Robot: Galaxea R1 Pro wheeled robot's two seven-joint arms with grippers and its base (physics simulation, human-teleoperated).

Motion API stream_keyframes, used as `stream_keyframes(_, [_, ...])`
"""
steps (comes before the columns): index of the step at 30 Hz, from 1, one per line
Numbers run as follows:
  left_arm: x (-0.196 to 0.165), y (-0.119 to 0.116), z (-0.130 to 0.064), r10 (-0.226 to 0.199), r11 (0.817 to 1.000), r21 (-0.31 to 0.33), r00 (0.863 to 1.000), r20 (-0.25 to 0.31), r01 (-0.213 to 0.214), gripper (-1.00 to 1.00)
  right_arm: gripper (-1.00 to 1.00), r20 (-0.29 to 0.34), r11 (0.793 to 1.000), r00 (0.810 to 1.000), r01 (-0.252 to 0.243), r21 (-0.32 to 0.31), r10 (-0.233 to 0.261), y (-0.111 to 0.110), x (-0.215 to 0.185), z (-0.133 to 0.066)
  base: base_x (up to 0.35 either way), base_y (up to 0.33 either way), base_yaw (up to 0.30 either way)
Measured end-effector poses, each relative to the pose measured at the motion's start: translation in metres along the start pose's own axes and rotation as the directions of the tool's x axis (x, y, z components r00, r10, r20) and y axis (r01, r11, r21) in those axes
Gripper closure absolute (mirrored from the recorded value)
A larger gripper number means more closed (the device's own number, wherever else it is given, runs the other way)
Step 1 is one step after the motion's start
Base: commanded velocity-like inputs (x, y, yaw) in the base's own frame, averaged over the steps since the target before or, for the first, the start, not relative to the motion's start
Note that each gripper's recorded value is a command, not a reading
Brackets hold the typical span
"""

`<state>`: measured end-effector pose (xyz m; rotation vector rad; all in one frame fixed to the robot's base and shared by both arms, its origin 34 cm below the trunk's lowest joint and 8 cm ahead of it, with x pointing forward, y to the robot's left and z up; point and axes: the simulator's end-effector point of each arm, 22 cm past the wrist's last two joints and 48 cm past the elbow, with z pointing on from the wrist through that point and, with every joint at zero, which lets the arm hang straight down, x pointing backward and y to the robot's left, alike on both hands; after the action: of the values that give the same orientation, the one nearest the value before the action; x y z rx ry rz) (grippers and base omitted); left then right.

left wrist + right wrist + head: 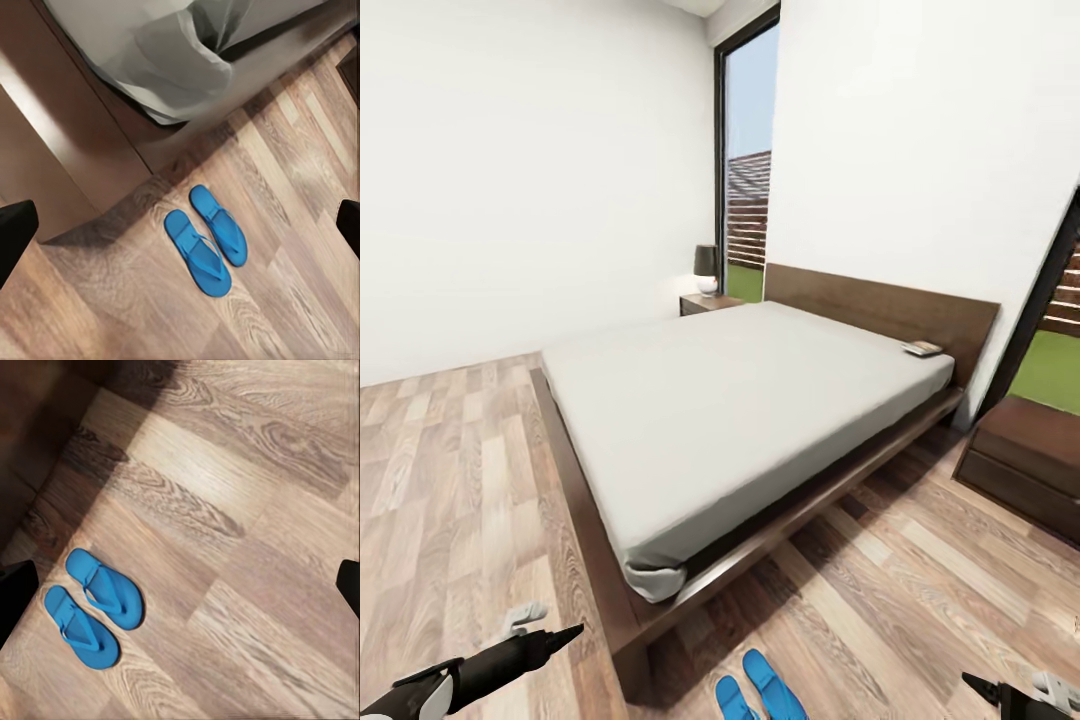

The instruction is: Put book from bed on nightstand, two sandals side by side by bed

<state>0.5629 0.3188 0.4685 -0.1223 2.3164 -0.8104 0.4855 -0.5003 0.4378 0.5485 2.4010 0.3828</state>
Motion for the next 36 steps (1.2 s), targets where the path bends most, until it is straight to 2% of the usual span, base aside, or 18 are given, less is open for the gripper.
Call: stream_keyframes(36, [0.000, 0.000, 0.000, 0.001, 1.000, 0.000, 1.000, 0.001, -0.001, -1.00, -1.00, -0.009, 1.000, 1.000, -0.008, -0.018, 0.008, 0.012, 0.009, 0.007, 0.000, 0.000, -0.279])
